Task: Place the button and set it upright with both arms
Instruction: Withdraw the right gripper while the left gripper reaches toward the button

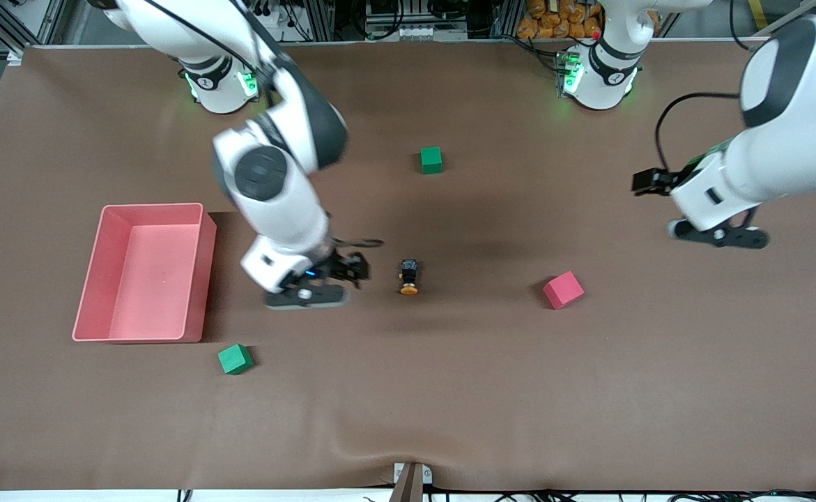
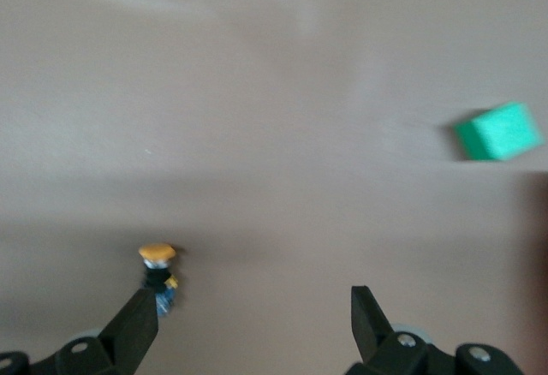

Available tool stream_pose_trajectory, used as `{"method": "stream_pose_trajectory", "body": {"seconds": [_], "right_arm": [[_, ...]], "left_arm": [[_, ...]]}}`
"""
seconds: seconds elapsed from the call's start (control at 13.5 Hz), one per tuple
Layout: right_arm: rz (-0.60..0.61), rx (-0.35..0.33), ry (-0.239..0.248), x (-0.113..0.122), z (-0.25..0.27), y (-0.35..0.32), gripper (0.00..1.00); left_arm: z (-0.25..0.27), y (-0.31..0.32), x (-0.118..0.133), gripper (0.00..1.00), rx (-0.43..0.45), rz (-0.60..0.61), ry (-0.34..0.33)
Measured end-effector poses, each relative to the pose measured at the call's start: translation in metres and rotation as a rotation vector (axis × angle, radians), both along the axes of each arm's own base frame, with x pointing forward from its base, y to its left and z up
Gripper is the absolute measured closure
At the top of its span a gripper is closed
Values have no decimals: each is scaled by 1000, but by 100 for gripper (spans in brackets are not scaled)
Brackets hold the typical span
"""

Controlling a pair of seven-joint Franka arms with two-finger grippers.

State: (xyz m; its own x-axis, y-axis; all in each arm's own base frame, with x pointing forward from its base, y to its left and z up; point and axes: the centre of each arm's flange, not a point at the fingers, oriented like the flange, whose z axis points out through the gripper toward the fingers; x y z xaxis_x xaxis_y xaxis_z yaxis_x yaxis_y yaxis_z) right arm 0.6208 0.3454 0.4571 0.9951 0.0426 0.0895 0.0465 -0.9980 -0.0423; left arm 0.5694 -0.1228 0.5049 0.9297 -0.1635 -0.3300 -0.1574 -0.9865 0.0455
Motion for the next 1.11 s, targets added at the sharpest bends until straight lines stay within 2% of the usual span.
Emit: {"method": "stream_pose_trajectory", "body": {"seconds": [0.22,0.52,0.74,1.11], "right_arm": [[-48,-28,61,-20,47,-62,0],[-88,-48,127,-51,110,-176,0],[-67,-45,149,-70,154,-266,0],[-34,-33,156,-91,181,-366,0]], "left_arm": [[-36,-30,9,0,-26,-1,61],[-73,-87,10,0,8,27,112],[-98,-121,17,0,21,15,113],[-147,-161,32,0,-44,61,97]]}}
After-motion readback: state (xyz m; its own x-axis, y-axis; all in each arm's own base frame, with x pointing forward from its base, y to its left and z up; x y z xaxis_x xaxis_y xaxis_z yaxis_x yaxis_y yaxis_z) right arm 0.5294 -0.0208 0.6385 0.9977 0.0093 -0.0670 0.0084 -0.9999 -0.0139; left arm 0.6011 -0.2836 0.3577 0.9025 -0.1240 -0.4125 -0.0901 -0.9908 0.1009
